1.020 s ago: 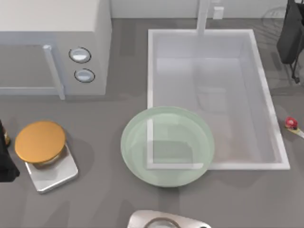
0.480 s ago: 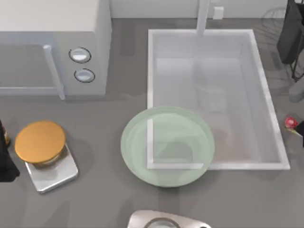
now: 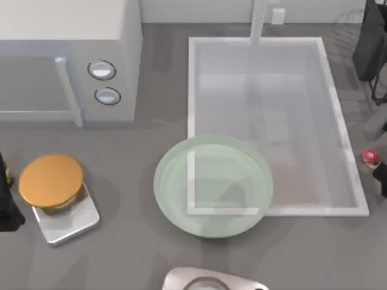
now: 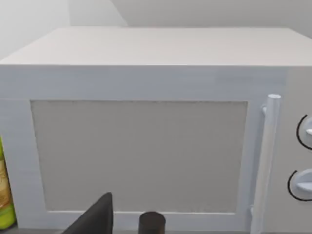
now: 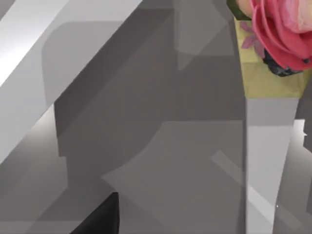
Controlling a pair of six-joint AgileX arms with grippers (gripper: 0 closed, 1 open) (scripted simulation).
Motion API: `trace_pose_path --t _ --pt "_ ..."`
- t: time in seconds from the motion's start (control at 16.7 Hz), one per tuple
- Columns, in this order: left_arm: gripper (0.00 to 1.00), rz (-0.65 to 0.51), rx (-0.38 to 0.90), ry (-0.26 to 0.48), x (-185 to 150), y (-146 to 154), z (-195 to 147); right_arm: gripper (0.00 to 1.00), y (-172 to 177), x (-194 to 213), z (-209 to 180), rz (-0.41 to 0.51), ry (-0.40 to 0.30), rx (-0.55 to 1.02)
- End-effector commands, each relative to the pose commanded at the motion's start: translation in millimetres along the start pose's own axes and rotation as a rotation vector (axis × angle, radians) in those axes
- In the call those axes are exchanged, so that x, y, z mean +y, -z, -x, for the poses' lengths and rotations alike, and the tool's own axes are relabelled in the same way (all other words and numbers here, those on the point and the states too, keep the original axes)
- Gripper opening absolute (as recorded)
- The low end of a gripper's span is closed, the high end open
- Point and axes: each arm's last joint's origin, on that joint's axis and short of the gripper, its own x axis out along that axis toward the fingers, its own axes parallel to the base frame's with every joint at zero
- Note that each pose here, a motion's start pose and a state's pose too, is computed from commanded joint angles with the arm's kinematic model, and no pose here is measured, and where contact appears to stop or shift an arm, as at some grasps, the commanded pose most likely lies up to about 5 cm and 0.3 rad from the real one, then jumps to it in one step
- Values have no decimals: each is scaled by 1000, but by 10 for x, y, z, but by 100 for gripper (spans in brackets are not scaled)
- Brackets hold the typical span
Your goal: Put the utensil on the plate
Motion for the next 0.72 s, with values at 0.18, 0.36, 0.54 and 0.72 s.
trace_pose_path --t 0.18,0.36,0.54,0.72 --pt "100 0 0 0 0 0 0 77 0 0 0 0 0 0" --pt "100 0 0 0 0 0 0 55 0 0 0 0 0 0" --pt "100 0 0 0 0 0 0 32 0 0 0 0 0 0" --pt "100 0 0 0 0 0 0 10 0 0 0 0 0 0"
